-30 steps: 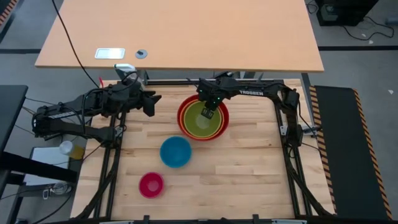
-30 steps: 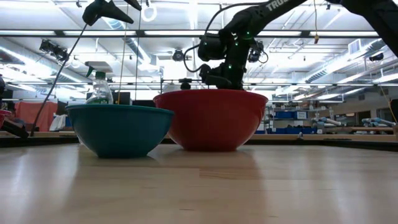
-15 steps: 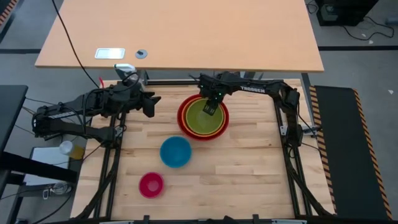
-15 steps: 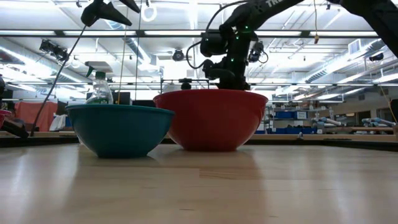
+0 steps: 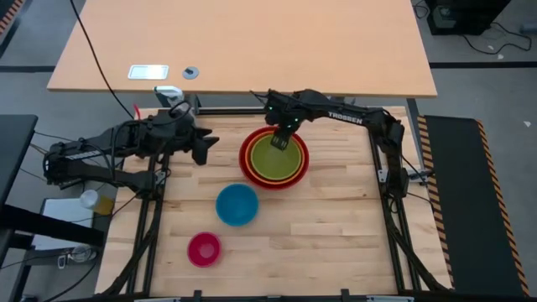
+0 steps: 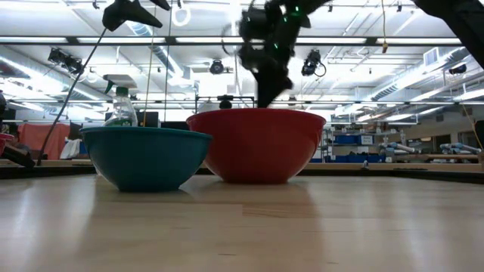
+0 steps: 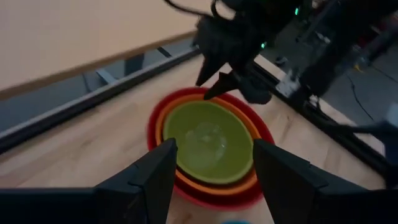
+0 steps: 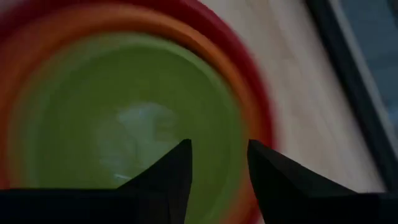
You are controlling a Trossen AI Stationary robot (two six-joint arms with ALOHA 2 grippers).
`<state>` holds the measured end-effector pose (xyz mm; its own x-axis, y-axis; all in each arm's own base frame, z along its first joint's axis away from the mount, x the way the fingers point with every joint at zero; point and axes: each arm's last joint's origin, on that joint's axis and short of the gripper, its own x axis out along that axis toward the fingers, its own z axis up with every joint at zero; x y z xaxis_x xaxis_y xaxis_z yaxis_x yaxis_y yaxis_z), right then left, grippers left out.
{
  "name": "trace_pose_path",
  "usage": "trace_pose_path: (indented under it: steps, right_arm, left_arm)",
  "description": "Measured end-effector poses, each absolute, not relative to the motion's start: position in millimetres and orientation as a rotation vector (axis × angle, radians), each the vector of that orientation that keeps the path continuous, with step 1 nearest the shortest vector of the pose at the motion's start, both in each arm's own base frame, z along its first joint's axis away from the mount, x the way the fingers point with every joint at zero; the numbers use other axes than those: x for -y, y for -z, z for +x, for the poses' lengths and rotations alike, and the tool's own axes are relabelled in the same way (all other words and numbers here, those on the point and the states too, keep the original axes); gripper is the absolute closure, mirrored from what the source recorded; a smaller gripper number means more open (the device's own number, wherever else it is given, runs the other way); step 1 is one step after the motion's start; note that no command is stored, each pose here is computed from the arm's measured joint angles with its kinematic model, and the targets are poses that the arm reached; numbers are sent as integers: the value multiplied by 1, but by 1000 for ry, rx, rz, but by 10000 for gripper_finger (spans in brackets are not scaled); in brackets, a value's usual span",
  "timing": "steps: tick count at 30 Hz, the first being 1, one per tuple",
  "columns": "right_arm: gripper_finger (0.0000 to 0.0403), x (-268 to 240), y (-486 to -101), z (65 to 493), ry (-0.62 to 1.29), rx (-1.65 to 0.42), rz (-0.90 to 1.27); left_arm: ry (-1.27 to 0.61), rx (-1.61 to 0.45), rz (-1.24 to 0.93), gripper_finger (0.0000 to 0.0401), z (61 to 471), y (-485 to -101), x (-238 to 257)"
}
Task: Nest bowls inside each other
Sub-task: Stack the blue bowl on the green bowl
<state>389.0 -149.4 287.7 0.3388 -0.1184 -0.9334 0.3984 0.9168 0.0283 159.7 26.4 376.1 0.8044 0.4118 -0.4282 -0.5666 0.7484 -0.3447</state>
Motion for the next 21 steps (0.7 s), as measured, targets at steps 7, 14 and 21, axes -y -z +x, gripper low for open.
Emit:
trace_pose_path:
  steps: [7,14,21]
  right_arm:
    - [241,87,-296,421,137,-1032,238]
    - [241,17,-304,444,-7,-874,182]
    - [215,-11,-291,458,-39,-847,198]
  left_arm:
    - [-425,-477,-461,186,157,-368,-13]
    - [-349,-528,-372,186,153,-366,1]
    - [-362,-354,-269,186,133,-384,3]
